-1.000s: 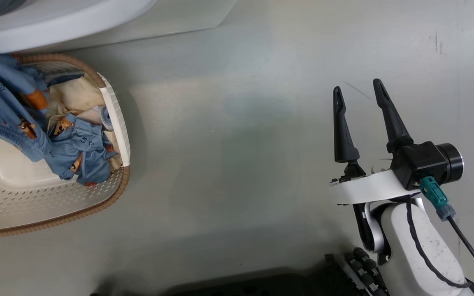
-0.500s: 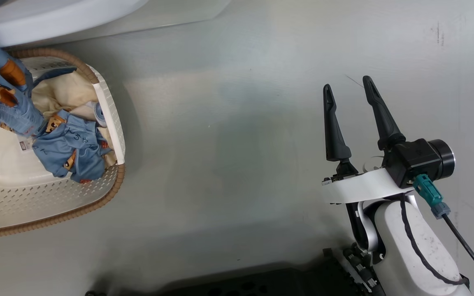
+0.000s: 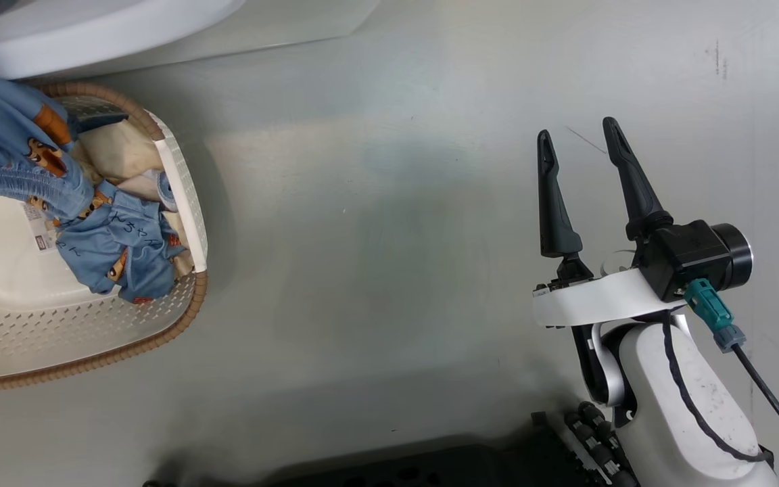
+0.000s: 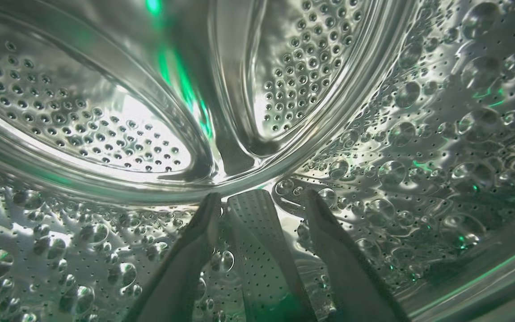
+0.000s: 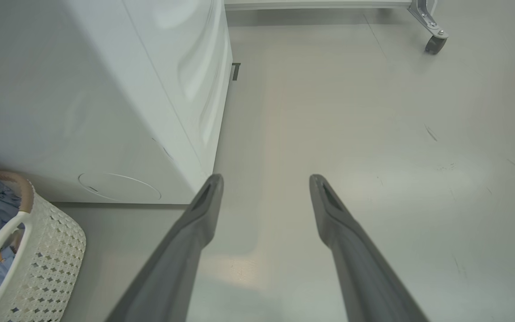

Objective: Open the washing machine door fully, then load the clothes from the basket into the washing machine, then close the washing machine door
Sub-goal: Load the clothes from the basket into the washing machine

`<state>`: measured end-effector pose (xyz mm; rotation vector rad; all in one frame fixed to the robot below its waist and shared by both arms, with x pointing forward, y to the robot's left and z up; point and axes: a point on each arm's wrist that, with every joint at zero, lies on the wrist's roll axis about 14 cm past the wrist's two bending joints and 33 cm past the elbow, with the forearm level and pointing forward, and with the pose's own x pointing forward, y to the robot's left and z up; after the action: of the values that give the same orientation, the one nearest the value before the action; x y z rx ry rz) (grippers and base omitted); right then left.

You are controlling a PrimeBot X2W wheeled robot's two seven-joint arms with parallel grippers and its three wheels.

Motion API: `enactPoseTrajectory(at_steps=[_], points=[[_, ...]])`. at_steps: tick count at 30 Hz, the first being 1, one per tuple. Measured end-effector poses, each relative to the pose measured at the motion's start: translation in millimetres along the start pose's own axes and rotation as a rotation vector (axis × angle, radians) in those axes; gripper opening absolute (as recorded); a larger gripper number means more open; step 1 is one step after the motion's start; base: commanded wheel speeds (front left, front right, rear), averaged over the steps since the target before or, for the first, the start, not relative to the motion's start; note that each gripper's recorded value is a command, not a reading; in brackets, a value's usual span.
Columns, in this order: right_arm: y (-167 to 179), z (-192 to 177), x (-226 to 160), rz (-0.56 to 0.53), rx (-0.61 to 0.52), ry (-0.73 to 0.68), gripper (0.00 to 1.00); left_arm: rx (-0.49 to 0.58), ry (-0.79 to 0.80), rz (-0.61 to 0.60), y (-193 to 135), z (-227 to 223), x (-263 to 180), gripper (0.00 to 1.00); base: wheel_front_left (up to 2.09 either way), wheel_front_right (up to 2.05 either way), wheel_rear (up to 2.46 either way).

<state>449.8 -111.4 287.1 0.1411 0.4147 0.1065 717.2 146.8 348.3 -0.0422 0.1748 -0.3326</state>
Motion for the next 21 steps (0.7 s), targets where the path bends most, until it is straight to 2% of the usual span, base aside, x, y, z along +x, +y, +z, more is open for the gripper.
enactPoseTrajectory(at_steps=[10,21], points=[[1.0,13.3,2.1,0.001,-0.006,-0.035,1.00,-0.030,-0.025,0.041,9.2,9.7,-13.6,1.00,0.00,0.00,0.00],[6.7,28.0,4.2,0.009,-0.015,-0.074,1.00,-0.054,-0.065,0.039,0.3,29.1,-30.7,1.00,0.00,0.00,0.00]])
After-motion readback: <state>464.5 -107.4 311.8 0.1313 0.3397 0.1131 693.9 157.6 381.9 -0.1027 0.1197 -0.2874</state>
